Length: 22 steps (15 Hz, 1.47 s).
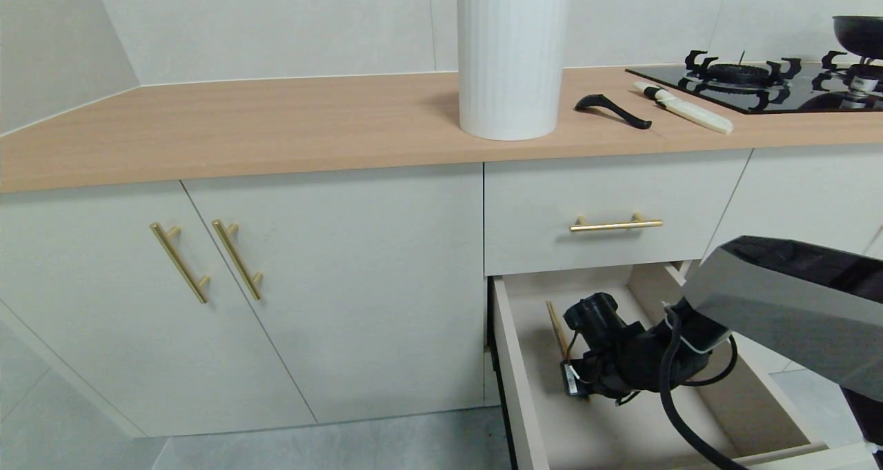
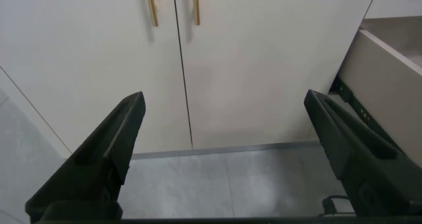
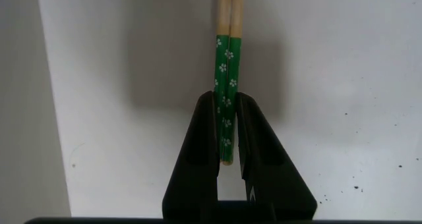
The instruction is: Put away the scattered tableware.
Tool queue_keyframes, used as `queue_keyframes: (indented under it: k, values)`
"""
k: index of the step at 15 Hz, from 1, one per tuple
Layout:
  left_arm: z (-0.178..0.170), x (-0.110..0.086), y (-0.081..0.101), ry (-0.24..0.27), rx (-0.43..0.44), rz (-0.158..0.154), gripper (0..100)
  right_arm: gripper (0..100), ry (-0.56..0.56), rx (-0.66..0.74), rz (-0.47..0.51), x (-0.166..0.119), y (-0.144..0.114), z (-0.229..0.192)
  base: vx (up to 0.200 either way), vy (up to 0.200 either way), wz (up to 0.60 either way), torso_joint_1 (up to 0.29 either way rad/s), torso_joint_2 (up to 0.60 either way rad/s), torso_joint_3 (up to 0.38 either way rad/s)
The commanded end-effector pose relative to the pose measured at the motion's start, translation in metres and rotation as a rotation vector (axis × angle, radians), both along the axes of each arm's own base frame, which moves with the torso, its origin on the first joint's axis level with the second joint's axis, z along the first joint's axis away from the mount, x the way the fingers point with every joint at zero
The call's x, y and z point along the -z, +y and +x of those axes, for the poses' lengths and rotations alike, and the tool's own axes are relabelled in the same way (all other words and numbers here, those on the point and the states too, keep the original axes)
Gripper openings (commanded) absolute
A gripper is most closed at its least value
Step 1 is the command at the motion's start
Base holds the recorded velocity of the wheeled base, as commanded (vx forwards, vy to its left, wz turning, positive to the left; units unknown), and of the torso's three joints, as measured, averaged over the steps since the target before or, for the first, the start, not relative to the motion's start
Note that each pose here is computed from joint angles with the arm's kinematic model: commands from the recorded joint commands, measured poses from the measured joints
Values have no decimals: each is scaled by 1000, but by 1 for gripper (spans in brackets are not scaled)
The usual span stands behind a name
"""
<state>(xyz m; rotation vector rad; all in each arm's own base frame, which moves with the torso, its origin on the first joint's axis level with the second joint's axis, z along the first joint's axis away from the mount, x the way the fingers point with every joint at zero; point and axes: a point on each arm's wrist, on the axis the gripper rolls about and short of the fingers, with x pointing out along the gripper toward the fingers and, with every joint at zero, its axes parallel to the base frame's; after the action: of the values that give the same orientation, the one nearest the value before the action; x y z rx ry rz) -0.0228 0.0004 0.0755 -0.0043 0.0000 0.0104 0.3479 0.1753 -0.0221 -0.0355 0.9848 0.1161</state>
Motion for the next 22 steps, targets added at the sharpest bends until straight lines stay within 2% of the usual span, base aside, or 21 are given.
queue_keyframes:
  k: [1, 2, 3, 10, 13, 14, 15, 17, 22]
  values:
    - [0, 0, 0, 0, 1, 0, 100, 0, 3, 0, -1, 1, 0, 0, 0, 0, 0, 0, 0, 0]
    - [0, 0, 0, -2, 0, 0, 100, 0, 2, 1, -3, 3, 0, 0, 0, 0, 0, 0, 0, 0]
    - [0, 0, 0, 0, 1, 0, 100, 100, -7, 1, 1, 4, 0, 1, 0, 0, 0, 0, 0, 0]
    - [0, 0, 0, 0, 0, 0, 100, 100, -20, 6, 0, 0, 0, 1, 0, 0, 0, 0, 0, 0]
    - [0, 0, 0, 0, 0, 0, 100, 100, -84, 23, 3, -31, -6, -6, 0, 0, 0, 0, 0, 0]
    - [0, 0, 0, -2, 0, 0, 100, 100, -156, 30, 33, -67, -13, -12, 0, 0, 0, 0, 0, 0]
    - [0, 0, 0, 0, 0, 0, 100, 100, -204, 39, 55, -89, -19, -16, 0, 0, 0, 0, 0, 0]
    - [0, 0, 0, -2, 1, 0, 100, 100, -286, 12, 70, -124, -26, -31, 0, 0, 0, 0, 0, 0]
    - [0, 0, 0, 0, 0, 0, 100, 100, -474, -2, 119, -193, -45, -61, 0, 0, 0, 0, 0, 0]
